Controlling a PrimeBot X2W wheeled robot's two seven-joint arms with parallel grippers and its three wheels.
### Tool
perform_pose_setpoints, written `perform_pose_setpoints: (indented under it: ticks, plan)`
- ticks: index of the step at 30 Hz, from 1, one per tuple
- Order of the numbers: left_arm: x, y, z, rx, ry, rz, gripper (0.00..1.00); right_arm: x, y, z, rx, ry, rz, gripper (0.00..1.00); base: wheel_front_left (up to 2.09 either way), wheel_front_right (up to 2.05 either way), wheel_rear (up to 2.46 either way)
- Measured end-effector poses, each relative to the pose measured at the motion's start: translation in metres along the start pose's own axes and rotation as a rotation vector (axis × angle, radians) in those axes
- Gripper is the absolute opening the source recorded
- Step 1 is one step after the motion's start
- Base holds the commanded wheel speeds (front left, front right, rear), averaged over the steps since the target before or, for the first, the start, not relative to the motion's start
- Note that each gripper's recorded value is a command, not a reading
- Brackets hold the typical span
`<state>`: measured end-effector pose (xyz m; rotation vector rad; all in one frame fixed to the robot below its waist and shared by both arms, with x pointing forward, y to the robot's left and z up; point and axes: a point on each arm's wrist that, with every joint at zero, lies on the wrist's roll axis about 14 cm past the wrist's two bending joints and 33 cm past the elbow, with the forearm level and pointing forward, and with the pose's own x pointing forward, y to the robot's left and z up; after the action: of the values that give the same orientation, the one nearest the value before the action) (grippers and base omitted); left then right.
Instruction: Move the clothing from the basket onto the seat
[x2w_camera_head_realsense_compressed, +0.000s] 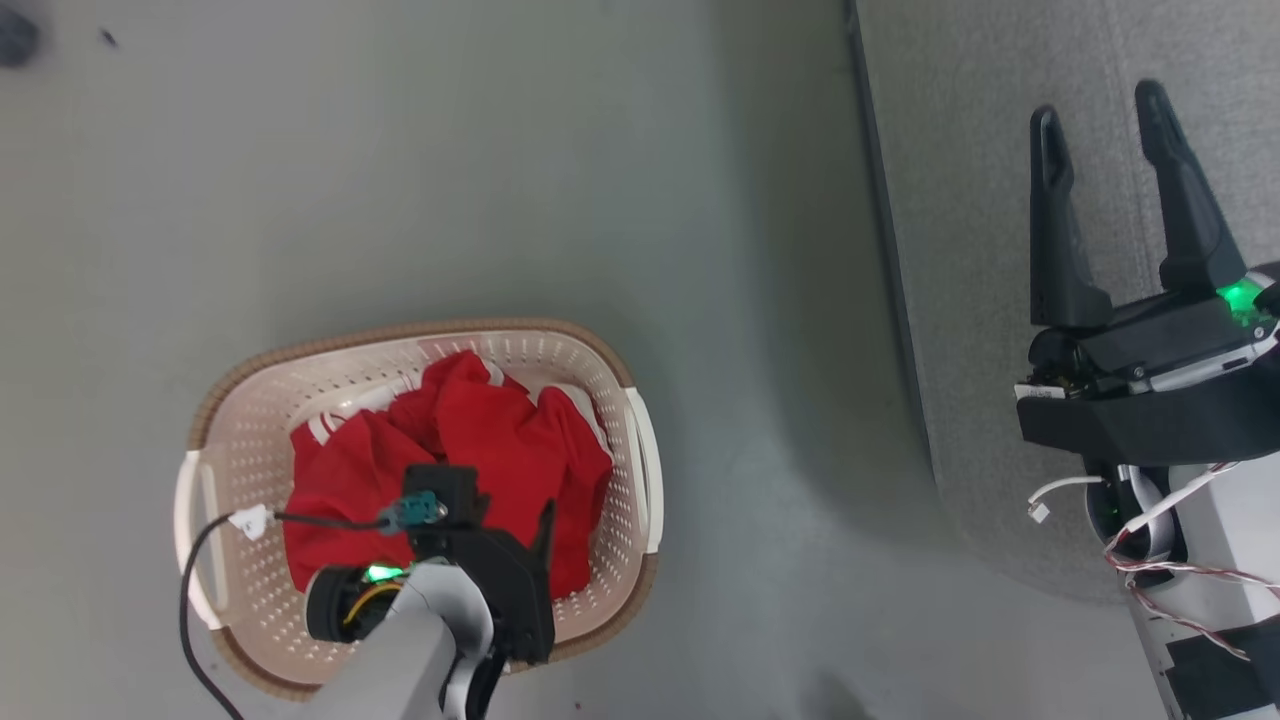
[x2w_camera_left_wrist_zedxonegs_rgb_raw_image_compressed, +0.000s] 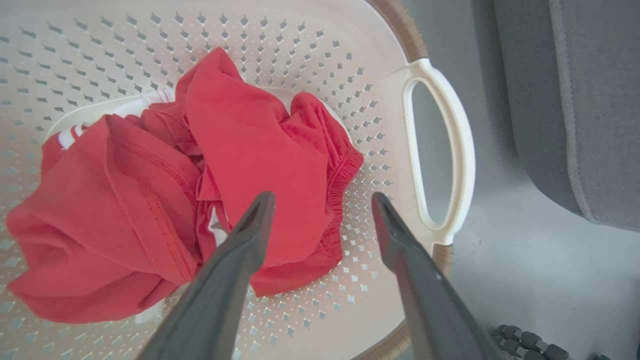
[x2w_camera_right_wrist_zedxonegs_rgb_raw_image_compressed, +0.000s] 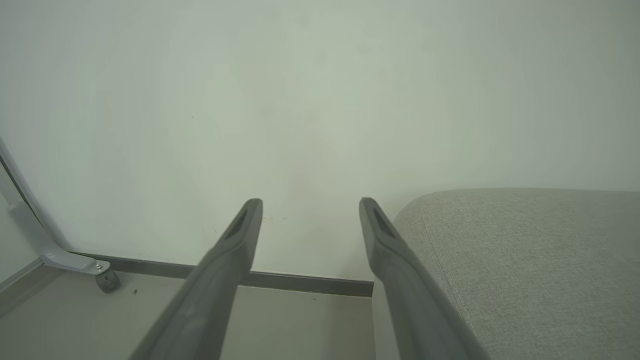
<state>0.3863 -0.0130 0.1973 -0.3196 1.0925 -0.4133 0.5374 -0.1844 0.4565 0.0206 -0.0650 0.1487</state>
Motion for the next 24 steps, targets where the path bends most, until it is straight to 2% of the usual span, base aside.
perform_pose_setpoints:
  ticks: [11,18,24]
  plan:
    - [0.038,0.035,-0.019,-0.084,0.103,0.089,1.00,0.012,-0.010,-0.024,-0.015,0.012,-0.011,1.00,0.00,0.00,0.00]
    - [0.049,0.069,-0.035,-0.073,0.156,0.165,1.00,0.011,-0.017,-0.043,-0.014,0.041,-0.030,1.00,0.00,0.00,0.00]
    - [0.058,0.079,-0.038,-0.062,0.166,0.181,1.00,0.012,-0.019,-0.052,-0.014,0.048,-0.037,1.00,0.00,0.00,0.00]
